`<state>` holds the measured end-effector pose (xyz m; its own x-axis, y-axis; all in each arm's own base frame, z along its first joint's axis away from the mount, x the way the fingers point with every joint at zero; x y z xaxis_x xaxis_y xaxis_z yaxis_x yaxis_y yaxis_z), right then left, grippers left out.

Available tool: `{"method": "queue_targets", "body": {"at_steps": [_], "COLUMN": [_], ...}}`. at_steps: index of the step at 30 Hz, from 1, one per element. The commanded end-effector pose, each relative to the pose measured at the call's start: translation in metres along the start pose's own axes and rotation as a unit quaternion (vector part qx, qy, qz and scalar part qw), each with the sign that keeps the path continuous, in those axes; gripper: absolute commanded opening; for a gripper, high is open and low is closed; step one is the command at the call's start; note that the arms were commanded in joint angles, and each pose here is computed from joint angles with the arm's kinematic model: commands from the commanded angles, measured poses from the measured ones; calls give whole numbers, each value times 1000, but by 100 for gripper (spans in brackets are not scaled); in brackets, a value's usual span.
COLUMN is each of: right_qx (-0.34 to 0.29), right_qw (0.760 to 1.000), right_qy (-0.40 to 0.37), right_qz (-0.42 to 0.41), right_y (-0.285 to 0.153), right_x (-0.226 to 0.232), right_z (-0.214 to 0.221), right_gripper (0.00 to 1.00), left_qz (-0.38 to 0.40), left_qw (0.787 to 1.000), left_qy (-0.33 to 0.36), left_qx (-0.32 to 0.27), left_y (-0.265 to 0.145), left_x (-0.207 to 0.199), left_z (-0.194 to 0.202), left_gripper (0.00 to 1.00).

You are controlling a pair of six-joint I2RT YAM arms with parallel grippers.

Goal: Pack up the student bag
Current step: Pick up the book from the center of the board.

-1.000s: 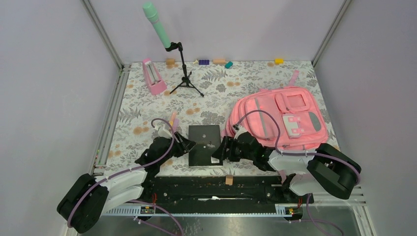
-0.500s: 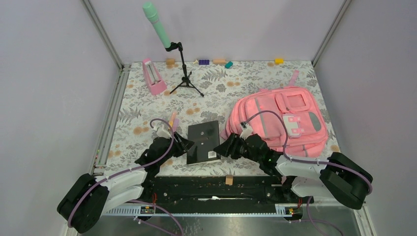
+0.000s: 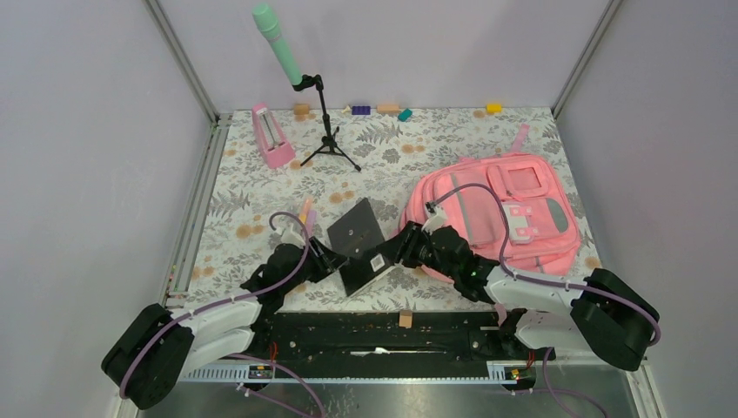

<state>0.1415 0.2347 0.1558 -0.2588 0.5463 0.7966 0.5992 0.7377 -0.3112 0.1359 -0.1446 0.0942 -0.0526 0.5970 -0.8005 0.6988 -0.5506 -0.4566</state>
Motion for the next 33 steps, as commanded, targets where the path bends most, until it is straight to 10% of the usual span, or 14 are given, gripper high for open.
{"method": "queue_targets", "body": {"at_steps": [1,13,21,33], "right_qx": [18,27,-14,-100], "right_qw": [998,996,993,961], "right_qy": [-27,-37,-115,-228], "right_qz": [-52,-82,0,119], "right_y": [6,9,-20,-98], "right_x": [36,45,45,71], "right_z": [-7,-6,-27,-98], "right_gripper": [48,0,0,0], "left_qz": [232,239,199,203], "left_qw": [971,968,973,956], "left_qy": [30,40,107,203], "left_qx": [59,63,48,68], "left_y": [-16,-16,-21,-25], "left_x": [-80,-84,-89,-127], "left_z": [-4,-4,-13,-33], "left_gripper": [44,47,91,99]}}
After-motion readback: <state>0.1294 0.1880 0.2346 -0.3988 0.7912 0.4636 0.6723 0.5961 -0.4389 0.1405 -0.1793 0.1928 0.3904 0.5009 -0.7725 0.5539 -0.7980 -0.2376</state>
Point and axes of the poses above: each gripper's point midway between its finger pads, its own y axis out along the fingers, its own x axis along the line the jaws close on, z = x × y, the point moved 10 cm from there along -y, back along the fingers, and after that the axes turned 2 degrees about -y, right-handed, at the moved point
